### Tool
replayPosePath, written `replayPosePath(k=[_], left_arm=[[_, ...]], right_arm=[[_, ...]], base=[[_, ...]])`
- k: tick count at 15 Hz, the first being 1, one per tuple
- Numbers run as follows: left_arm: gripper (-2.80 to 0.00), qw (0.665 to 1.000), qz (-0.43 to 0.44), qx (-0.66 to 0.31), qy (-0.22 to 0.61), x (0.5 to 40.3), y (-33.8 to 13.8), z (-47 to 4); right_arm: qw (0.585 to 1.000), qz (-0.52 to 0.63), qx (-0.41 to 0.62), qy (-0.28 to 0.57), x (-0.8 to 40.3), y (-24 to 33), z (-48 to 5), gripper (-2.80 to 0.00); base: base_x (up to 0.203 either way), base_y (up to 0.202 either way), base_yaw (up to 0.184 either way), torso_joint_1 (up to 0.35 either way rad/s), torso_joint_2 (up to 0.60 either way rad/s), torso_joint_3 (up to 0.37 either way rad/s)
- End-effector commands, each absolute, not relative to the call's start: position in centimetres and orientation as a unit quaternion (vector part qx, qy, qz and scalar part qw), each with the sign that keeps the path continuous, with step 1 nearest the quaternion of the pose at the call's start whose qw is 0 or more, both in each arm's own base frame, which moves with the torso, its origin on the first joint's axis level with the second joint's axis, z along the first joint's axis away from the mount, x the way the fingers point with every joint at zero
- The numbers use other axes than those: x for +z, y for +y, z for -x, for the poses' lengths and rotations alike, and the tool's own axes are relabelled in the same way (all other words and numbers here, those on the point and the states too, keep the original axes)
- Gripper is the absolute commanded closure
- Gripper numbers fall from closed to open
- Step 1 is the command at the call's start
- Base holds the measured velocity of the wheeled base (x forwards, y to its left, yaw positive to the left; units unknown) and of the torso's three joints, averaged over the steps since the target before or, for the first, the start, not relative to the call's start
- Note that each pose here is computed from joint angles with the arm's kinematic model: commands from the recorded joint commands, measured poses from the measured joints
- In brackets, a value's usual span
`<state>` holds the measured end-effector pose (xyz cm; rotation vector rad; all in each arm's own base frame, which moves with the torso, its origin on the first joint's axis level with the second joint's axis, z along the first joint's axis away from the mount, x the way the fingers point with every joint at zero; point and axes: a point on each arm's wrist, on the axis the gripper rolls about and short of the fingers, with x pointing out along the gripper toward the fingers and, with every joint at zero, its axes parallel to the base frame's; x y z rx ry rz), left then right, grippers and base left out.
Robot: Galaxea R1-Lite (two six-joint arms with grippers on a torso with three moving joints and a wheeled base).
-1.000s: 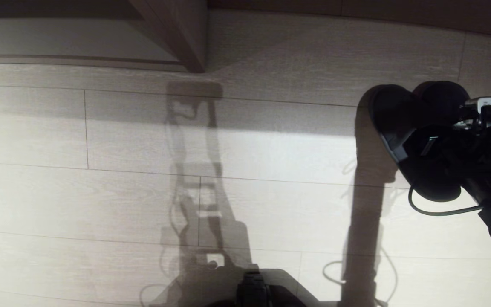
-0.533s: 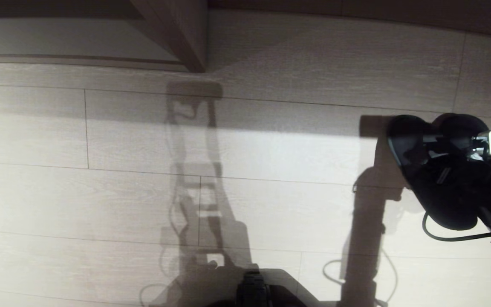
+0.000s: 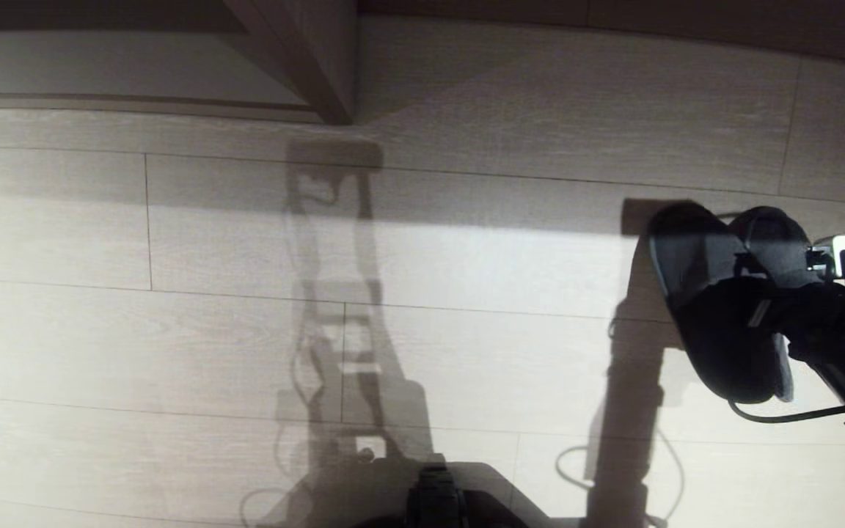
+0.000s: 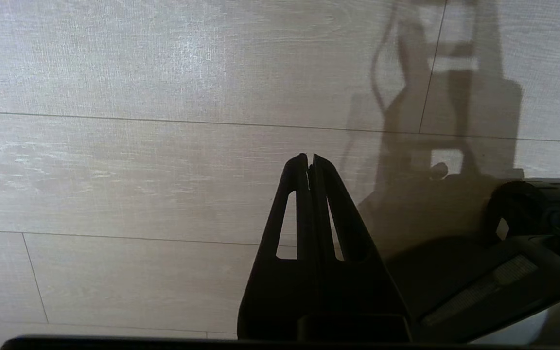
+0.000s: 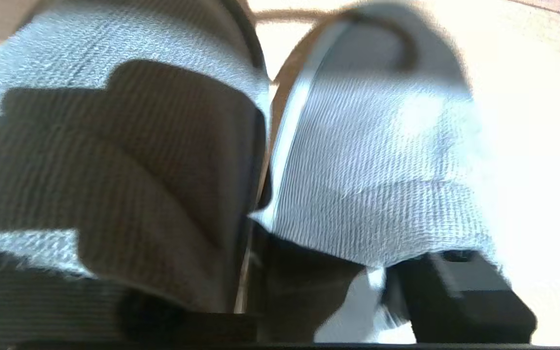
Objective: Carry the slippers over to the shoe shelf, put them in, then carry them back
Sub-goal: Place the slippers on the floor
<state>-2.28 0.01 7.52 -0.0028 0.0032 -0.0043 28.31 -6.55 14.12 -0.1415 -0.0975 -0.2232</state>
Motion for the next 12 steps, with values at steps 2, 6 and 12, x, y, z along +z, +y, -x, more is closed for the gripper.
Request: replayPosePath(k=[2, 6, 12], left_arm=[[0.0, 1.0, 0.002, -0.002, 0.002, 7.5, 0.0, 2.3], [0.0, 1.0, 0.002, -0.002, 0.002, 7.5, 0.0, 2.3], [0.0, 1.0, 0.002, -0.002, 0.002, 7.5, 0.0, 2.3]], right_arm=[[0.989, 0.078, -0.11, -0.054, 14.3, -6.6, -28.6, -2.8], [0.991, 0.087, -0.092, -0.054, 14.2, -6.6, -29.3, -2.8], [0.993, 0.095, -0.072, 0.01, 11.7, -5.8, -27.7, -2.8]], base=[[0.0, 0.0, 0.0, 0.0, 0.0, 0.0], [0.0, 0.0, 0.0, 0.0, 0.0, 0.0], [0.0, 0.0, 0.0, 0.0, 0.0, 0.0]])
